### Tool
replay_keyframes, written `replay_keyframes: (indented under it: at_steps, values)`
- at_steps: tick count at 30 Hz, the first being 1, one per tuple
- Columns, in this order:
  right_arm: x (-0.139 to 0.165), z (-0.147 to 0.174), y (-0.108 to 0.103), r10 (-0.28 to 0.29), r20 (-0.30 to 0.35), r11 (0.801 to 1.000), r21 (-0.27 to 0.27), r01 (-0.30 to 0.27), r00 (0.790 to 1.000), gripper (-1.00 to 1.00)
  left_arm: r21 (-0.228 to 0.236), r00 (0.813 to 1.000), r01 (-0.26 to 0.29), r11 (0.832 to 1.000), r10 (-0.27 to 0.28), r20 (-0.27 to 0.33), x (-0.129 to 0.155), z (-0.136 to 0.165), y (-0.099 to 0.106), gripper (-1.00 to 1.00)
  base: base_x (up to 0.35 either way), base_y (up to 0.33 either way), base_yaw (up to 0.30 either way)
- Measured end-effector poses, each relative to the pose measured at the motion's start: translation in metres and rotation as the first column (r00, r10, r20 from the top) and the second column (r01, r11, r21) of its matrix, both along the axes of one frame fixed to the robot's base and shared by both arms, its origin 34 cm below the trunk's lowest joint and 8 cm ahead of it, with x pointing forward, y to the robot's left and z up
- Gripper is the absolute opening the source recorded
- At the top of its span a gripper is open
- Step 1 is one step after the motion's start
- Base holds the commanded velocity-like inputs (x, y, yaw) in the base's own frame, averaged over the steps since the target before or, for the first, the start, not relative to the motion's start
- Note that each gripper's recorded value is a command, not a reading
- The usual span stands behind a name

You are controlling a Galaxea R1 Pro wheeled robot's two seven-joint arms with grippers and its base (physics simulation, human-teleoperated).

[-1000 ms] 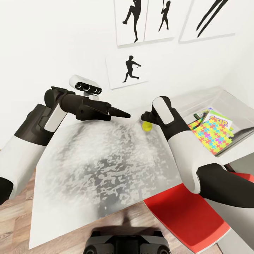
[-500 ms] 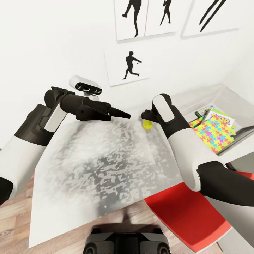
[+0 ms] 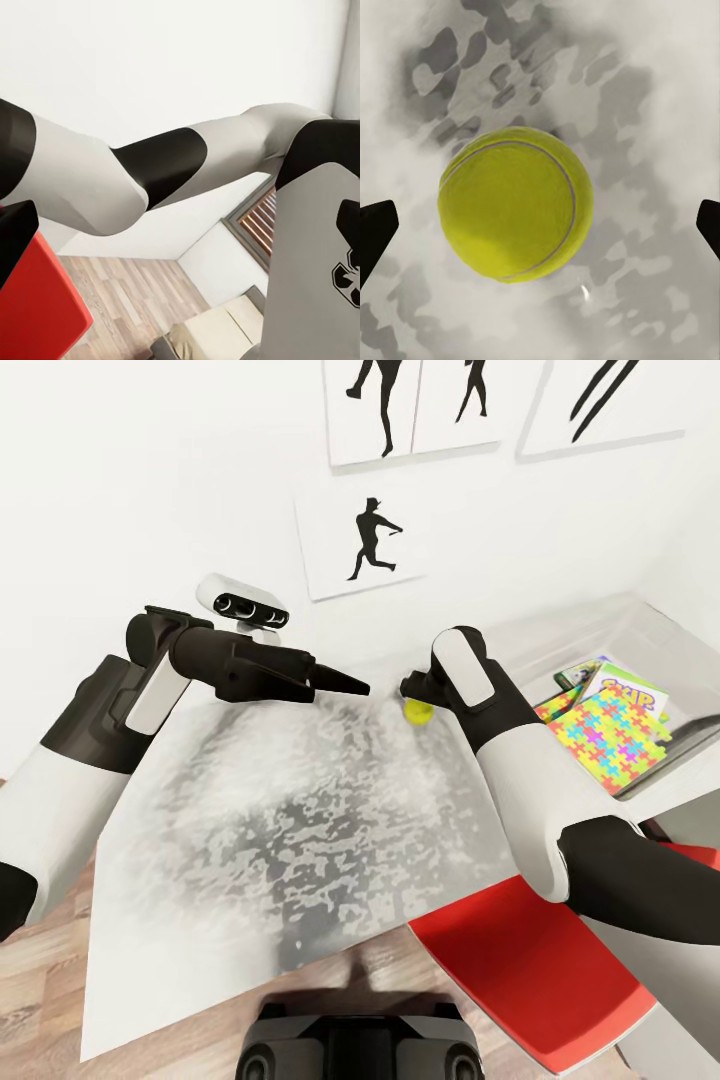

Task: Put all the toys in the child's room - the three board games (two on the bed and one on the table), the two jigsaw puzzles on the table, and the tennis ball on the table - inside the toy box on the table in the child's room.

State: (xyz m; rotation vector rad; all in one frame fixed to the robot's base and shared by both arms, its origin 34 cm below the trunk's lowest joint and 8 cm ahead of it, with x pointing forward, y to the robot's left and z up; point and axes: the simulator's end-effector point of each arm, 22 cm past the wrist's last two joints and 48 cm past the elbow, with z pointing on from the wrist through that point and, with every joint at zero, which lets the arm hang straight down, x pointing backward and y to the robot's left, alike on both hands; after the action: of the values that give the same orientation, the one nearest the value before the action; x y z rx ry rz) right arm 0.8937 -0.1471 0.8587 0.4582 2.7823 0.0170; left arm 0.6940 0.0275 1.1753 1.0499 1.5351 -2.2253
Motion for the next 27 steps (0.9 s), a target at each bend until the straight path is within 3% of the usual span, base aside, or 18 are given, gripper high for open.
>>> replay_keyframes:
  at_steps: [27]
  values:
    - [0.0,-0.0013,0.0001,0.001,-0.001,1.0,-0.001,-0.001,1.0,1.0,0.015,1.0,-0.011,1.0,0.011,-0.002,0.0027,-0.0045,0.0055,1.0,0.0,0.0,0.0]
